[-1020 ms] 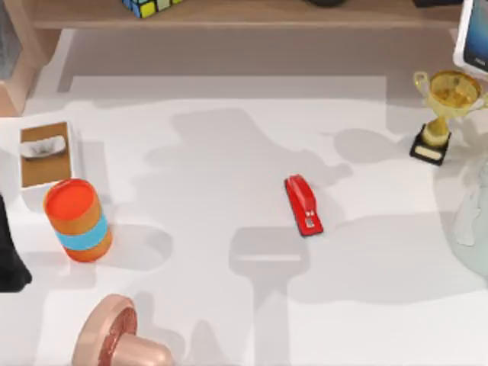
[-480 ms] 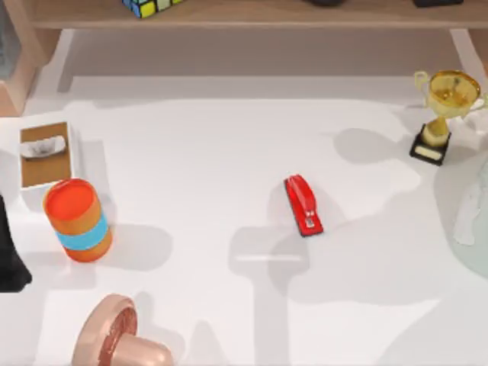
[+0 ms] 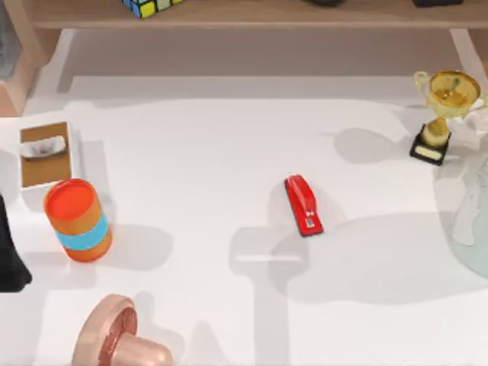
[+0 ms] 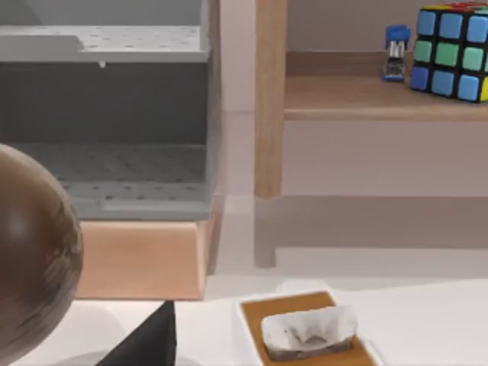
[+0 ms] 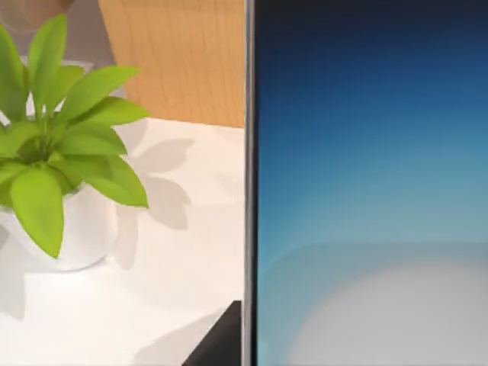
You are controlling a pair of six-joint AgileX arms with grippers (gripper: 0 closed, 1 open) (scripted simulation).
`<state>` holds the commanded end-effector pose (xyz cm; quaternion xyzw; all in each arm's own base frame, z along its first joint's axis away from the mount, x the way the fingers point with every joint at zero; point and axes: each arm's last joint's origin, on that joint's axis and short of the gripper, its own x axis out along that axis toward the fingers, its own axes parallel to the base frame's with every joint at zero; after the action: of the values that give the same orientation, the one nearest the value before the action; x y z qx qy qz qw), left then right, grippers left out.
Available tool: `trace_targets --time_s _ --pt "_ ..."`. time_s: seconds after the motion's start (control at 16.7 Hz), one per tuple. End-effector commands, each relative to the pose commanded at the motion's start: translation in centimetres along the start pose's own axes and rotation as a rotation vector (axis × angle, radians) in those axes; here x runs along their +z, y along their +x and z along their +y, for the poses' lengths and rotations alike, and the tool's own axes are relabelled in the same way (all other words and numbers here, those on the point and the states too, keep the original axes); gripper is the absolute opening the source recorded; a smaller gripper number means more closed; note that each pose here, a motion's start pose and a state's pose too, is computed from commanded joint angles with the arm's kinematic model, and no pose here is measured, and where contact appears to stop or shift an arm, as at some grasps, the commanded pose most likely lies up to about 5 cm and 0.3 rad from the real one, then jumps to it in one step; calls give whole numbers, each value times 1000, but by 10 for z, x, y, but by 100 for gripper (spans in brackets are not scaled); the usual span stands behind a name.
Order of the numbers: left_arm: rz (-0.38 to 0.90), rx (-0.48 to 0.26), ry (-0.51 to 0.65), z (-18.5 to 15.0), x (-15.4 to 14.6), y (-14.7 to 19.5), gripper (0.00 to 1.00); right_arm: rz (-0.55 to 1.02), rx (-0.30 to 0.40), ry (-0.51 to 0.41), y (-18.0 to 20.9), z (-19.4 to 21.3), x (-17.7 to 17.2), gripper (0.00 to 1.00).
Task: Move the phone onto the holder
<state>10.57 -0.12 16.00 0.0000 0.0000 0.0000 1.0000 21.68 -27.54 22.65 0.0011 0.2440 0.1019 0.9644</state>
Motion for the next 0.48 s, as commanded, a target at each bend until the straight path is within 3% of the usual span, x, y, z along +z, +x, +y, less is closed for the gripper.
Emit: trace_targets --time_s 0.48 --pt "0 0 0 0 0 0 100 -12 -1 -36 -3 0 -8 0"
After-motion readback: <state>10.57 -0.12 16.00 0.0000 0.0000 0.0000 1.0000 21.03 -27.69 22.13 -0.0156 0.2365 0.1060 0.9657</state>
